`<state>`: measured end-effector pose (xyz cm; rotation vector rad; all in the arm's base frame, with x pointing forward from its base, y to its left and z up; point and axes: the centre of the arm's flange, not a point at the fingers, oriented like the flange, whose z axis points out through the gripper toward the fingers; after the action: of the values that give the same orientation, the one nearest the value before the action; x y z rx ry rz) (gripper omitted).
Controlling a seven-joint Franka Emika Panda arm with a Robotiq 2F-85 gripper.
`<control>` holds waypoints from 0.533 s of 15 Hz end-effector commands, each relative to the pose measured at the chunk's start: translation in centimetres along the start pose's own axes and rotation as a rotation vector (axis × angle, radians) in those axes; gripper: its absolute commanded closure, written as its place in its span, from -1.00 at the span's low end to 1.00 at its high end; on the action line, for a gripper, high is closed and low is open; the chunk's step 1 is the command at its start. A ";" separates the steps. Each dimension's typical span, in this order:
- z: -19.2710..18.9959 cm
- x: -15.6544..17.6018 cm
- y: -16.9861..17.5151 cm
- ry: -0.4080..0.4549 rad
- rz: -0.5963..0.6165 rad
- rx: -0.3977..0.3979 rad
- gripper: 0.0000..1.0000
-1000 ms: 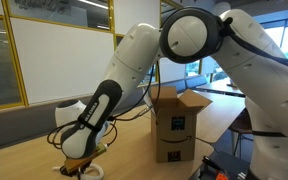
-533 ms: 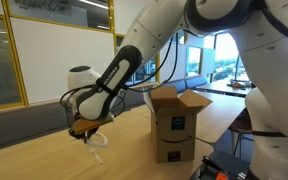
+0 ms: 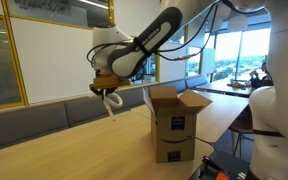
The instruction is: Put the black measuring tape, radish, orange measuring tape and white rope inside the brown box
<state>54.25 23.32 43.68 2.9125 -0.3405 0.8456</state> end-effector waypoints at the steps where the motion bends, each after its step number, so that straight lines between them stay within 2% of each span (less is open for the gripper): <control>1: -6.6 1.5 5.9 0.102 0.087 -0.045 0.79; 5: -10.7 3.4 11.4 0.168 0.176 -0.089 0.79; 8: -12.2 3.9 15.8 0.196 0.245 -0.126 0.79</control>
<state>50.01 12.55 54.92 2.7295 -0.6249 1.0510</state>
